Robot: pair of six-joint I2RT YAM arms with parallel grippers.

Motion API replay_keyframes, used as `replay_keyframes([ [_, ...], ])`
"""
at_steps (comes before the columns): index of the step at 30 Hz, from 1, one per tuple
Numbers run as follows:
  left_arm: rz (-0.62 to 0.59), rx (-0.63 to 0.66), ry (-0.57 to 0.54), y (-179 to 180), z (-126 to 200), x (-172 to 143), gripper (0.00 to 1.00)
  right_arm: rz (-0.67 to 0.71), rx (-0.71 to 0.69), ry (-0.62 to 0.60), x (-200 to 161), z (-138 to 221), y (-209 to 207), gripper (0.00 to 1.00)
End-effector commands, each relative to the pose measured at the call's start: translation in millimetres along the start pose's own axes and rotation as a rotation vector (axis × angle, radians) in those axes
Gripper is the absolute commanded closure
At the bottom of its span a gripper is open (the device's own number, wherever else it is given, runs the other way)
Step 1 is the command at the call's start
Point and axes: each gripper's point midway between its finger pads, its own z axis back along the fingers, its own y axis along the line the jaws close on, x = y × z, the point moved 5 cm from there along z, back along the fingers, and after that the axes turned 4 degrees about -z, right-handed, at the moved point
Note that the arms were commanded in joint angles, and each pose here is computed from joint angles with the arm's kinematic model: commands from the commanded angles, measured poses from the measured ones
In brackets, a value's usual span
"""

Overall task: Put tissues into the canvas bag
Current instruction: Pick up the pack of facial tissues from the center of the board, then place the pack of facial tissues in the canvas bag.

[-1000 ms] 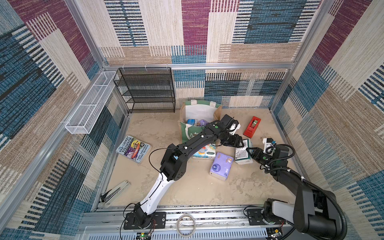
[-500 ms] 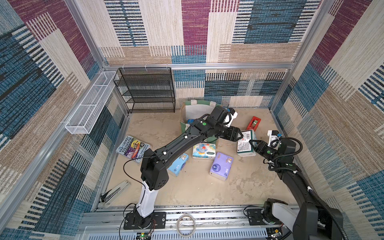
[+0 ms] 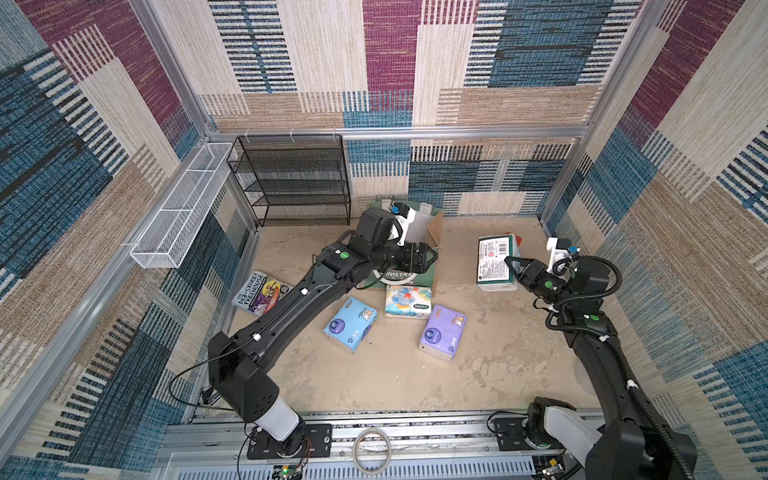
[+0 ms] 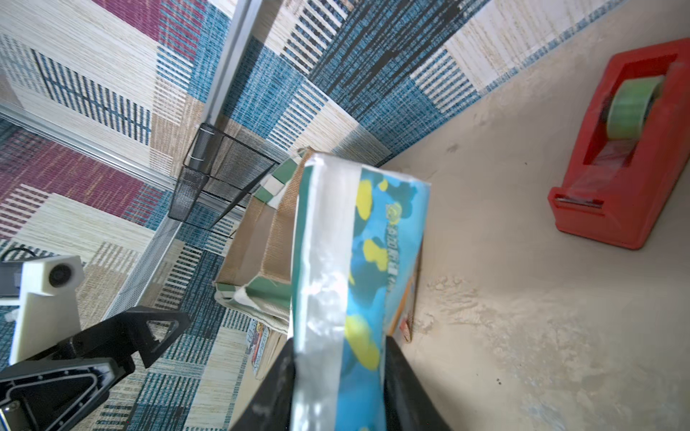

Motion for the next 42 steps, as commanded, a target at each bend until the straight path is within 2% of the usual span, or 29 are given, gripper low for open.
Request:
replay_keyframes([
  [1, 0.021, 0.076, -0.084, 25.0, 20.0, 7.4, 0.08, 0.011, 0.074, -0.017, 14.2, 0.0, 24.1, 0.63],
  [8, 0.096, 0.211, -0.126, 73.2, 57.2, -4.9, 0.02, 0.016, 0.147, -0.002, 28.6, -20.2, 58.2, 0.64],
  [13, 0.169, 0.259, -0.129, 101.0, 69.3, -16.8, 0.02, 0.003, 0.208, 0.010, 33.9, -45.2, 83.4, 0.65],
  [21, 0.252, 0.255, -0.085, 130.6, 59.6, -44.0, 0.02, -0.005, 0.283, 0.047, 33.7, -92.5, 121.0, 0.66],
  [34, 0.302, 0.231, -0.088, 149.9, 57.1, -52.9, 0.02, -0.084, 0.291, 0.140, -5.2, -194.3, 161.2, 0.67],
  [42, 0.323, 0.214, -0.103, 158.6, 55.8, -50.9, 0.02, -0.135, 0.186, 0.151, -42.4, -243.8, 166.9, 0.69],
])
